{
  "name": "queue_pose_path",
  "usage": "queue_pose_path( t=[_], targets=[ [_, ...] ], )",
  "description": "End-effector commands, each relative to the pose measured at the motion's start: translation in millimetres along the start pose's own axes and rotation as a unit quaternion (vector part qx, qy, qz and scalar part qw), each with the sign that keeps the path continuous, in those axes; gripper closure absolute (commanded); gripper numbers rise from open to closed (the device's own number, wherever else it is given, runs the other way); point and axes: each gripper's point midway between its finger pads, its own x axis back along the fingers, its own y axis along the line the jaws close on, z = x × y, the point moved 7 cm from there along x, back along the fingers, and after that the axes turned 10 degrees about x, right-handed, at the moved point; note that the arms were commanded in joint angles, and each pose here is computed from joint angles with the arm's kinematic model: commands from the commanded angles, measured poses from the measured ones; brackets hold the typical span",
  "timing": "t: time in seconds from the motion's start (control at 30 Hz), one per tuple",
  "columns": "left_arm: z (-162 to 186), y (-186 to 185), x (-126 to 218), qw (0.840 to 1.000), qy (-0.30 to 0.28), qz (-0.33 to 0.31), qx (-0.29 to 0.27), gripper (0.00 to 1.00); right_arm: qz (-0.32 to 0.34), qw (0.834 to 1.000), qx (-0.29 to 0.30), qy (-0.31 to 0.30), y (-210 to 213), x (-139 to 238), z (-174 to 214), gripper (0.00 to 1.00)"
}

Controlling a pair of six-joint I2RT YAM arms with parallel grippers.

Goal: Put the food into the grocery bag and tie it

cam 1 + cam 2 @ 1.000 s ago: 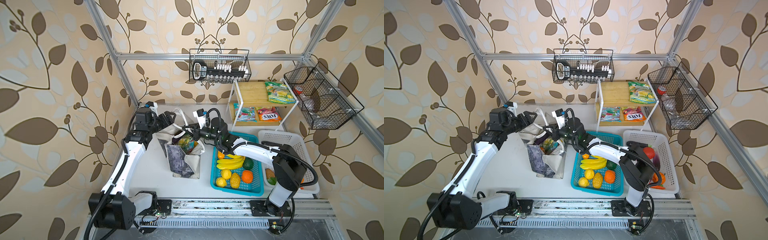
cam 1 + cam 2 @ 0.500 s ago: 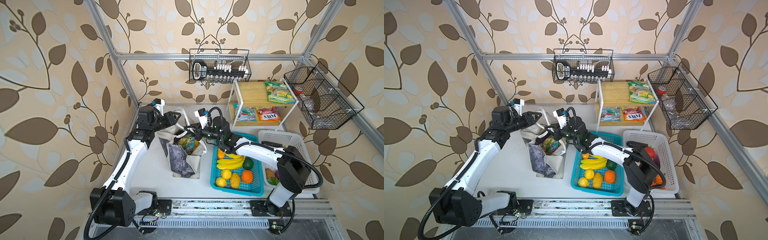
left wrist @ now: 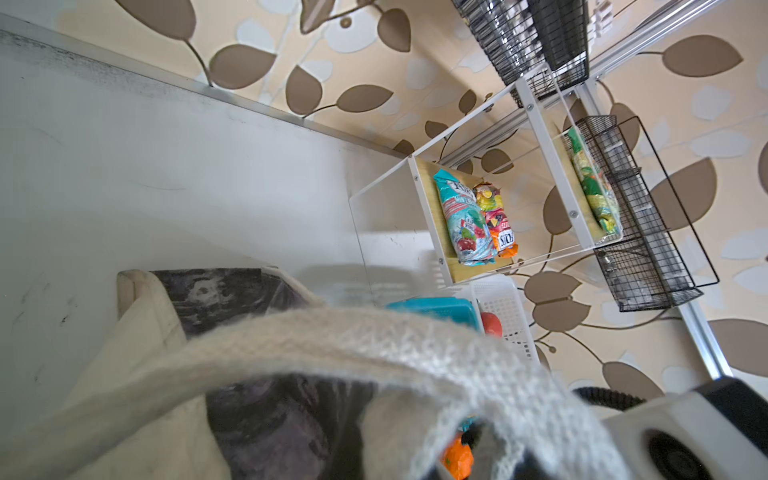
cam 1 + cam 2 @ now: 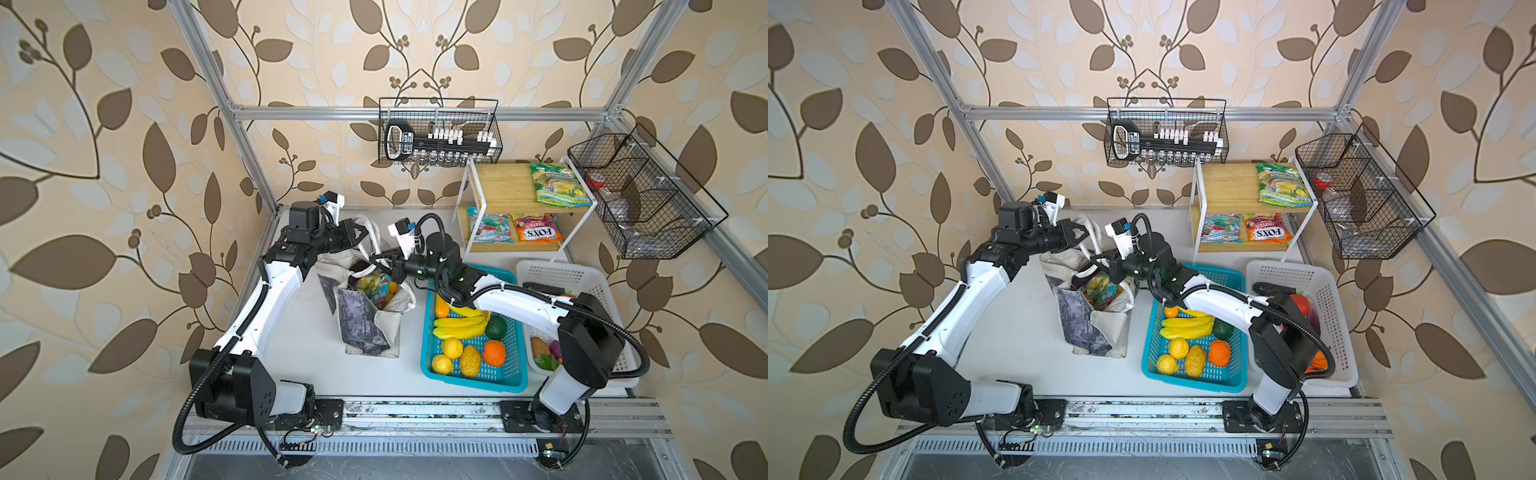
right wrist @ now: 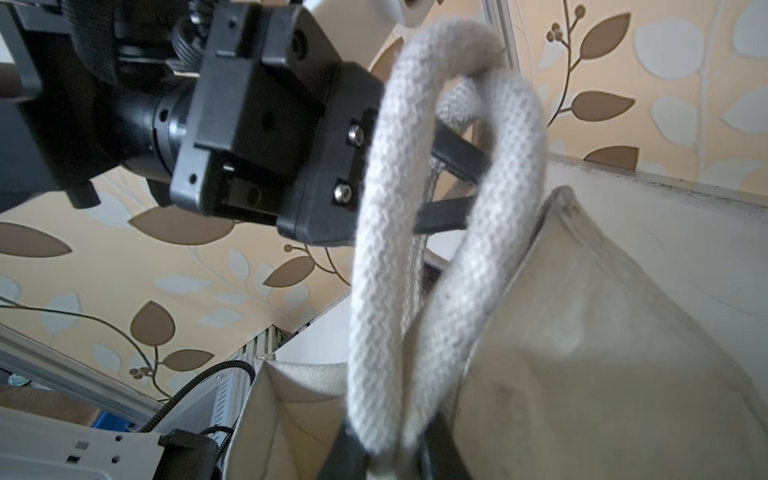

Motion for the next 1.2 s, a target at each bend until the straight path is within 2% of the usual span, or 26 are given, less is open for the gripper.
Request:
queue_pose_path(
  t=[0.0,0.03,0.07,0.13,0.23,0.33,0.43,0.53,0.77,0.9,1.0,1.1,1.17],
  targets=[
    [-1,-41,28,0.998,-0.029,0.030,-0.053,1.00,-0.022,0.999,0.023,0.008,12,14,-12,0.71],
    [1,-46,35,0.997,-0.038,0.033,-0.053,1.00,-0.016,0.999,0.028,0.009,11,18,-15,0.57],
    [3,-51,41,0.997,-0.046,0.039,-0.058,1.00,-0.008,0.999,0.031,0.009,10,23,-17,0.48],
    [9,-61,50,0.995,-0.054,0.049,-0.072,1.00,0.005,0.999,0.036,-0.002,4,35,-26,0.37],
    [16,-65,55,0.993,-0.051,0.070,-0.082,1.00,0.007,0.999,0.037,-0.025,-3,56,-44,0.30],
    [17,-59,53,0.994,-0.052,0.052,-0.076,1.00,0.009,0.998,0.061,-0.028,-2,71,-58,0.27],
    [17,-61,50,0.994,-0.042,0.063,-0.073,1.00,0.026,0.996,0.081,-0.039,-6,82,-64,0.16],
    [17,-61,46,0.994,-0.037,0.067,-0.072,1.00,0.048,0.994,0.088,-0.032,-21,78,-63,0.16],
    [18,-56,44,0.994,-0.044,0.068,-0.079,1.00,0.033,0.995,0.096,0.010,-47,48,-59,0.37],
    [21,-54,48,0.994,-0.050,0.060,-0.082,1.00,0.030,0.996,0.086,0.001,-57,48,-61,0.33],
    [21,-53,48,0.993,-0.052,0.063,-0.079,1.00,0.069,0.995,0.068,0.003,-73,56,-62,0.18],
    [21,-52,45,0.994,-0.052,0.064,-0.074,1.00,0.087,0.995,0.053,0.005,-83,67,-60,0.17],
    [20,-51,43,0.994,-0.052,0.068,-0.068,1.00,0.059,0.997,0.057,0.011,-78,66,-55,0.21]
  ],
)
